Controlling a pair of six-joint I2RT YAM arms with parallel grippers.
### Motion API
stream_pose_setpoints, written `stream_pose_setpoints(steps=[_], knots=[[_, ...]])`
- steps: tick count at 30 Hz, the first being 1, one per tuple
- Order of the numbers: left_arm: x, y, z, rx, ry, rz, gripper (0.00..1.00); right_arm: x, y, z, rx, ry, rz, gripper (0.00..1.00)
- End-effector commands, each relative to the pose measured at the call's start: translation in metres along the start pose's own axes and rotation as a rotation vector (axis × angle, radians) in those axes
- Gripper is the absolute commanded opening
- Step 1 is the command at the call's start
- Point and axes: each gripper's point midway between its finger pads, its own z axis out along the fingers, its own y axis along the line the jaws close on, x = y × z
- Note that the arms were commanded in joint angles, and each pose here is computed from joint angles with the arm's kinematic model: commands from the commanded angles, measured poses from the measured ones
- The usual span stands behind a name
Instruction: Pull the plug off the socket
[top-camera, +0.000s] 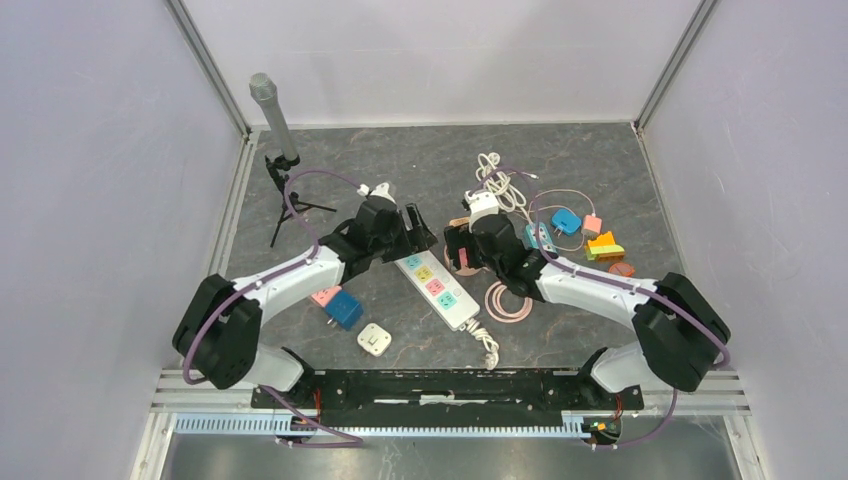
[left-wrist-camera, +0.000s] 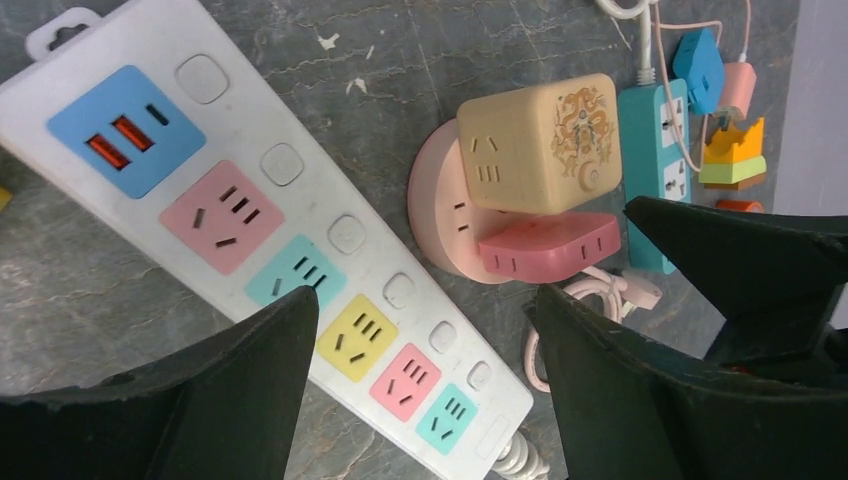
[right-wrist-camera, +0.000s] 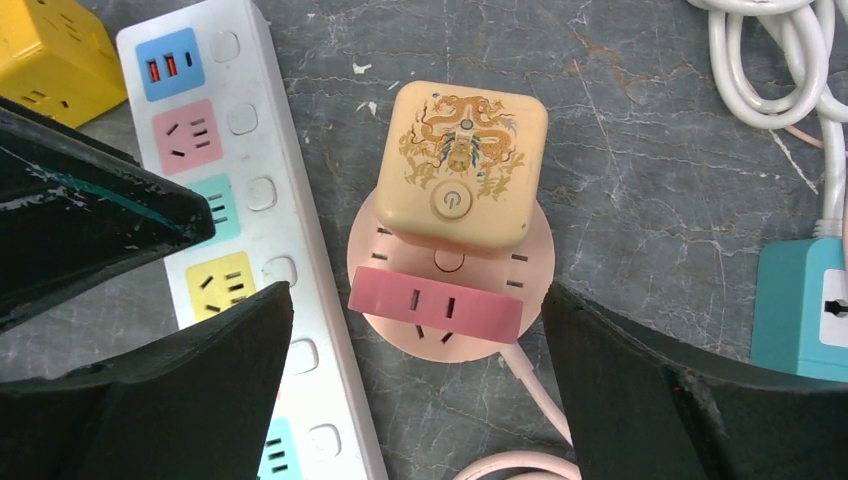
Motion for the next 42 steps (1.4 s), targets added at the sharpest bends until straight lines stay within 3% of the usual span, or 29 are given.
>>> stream_pose_setpoints(steps=[1,9,17,27,42], knots=[[-0.020,-0.031,0.003,0.095,-0.004,-0.043,0.86,-0.013,-0.005,0.005,0.092,-0.026,-0.034,0.97],[-0.023,-0.037,0.021,0.097,0.034,-0.081,0.83,0.001,-0.014,0.012,0.178,0.000,-0.071,0.75],[-0.024,-0.056,0.034,0.152,0.087,-0.077,0.83,-0.005,-0.011,0.003,0.111,-0.068,-0.153,0.56],[-0.017,-0.063,0.055,0.170,0.137,-0.117,0.82,-0.003,-0.004,-0.007,0.010,-0.171,-0.188,0.52],[0.043,-0.010,0.069,0.051,0.245,-0.109,0.67,-0.002,-0.005,-0.010,0.008,-0.198,-0.144,0.52]])
